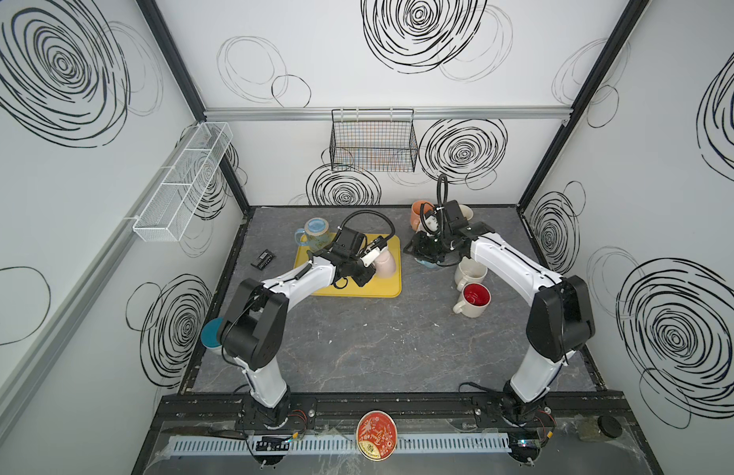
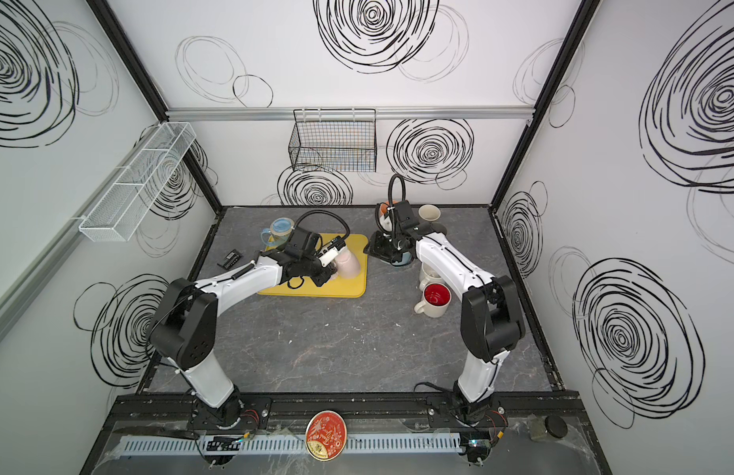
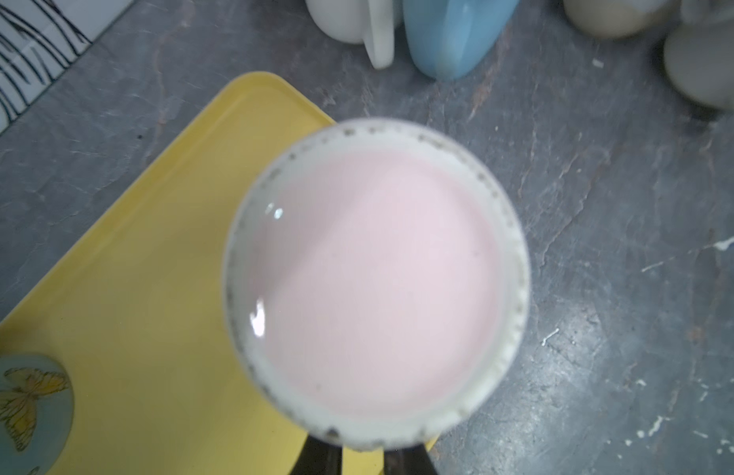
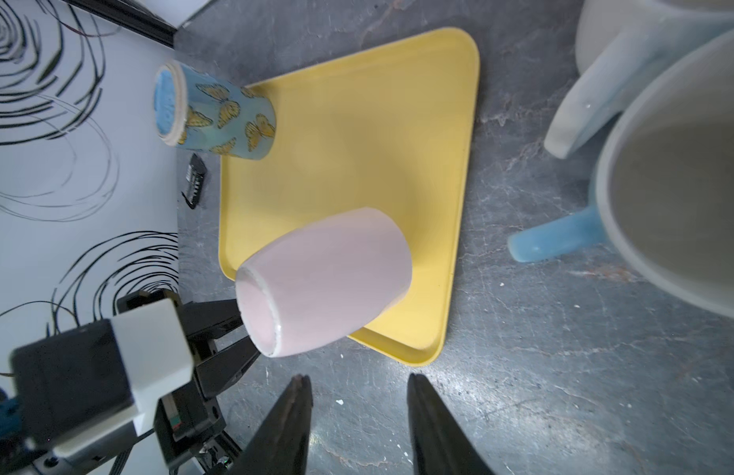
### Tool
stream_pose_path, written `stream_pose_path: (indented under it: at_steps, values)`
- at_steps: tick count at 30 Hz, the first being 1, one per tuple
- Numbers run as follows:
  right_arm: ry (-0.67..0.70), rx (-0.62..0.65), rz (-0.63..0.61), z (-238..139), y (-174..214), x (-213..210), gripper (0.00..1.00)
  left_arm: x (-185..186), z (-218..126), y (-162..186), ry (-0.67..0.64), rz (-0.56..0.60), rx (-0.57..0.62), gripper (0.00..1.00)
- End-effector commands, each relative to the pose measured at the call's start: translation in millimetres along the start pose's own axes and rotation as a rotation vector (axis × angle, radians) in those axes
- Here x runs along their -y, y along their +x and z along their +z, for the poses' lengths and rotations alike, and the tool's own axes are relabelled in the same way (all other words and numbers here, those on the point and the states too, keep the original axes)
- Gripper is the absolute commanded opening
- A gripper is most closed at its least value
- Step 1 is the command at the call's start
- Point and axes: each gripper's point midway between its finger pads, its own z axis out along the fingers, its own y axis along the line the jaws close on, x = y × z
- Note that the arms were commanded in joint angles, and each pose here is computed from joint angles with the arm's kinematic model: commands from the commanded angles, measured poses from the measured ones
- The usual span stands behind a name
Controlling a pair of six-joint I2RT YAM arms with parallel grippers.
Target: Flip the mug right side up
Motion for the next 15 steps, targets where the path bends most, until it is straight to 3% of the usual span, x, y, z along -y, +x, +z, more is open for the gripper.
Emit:
stream_pose_path:
  at_steps: [1,5,10,15]
  values:
    - [-0.091,0.085,0.009,-19,-17,-22,0.43,-9,-46,-77,-0.022,-0.088,0.327,0.00]
    - [-0.183,0.135,0.011,-31,-26,-41,0.43,-18,-83,-99,-0.039,-0.171,0.468,0.00]
    - [-0.322,0.205,0.012,-48,-35,-68,0.42,-43,-149,-122,-0.028,-0.374,0.768,0.00]
    - [-0.446,0.241,-0.020,-62,-39,-95,0.42,-55,-209,-141,0.050,-0.504,1.018,0.00]
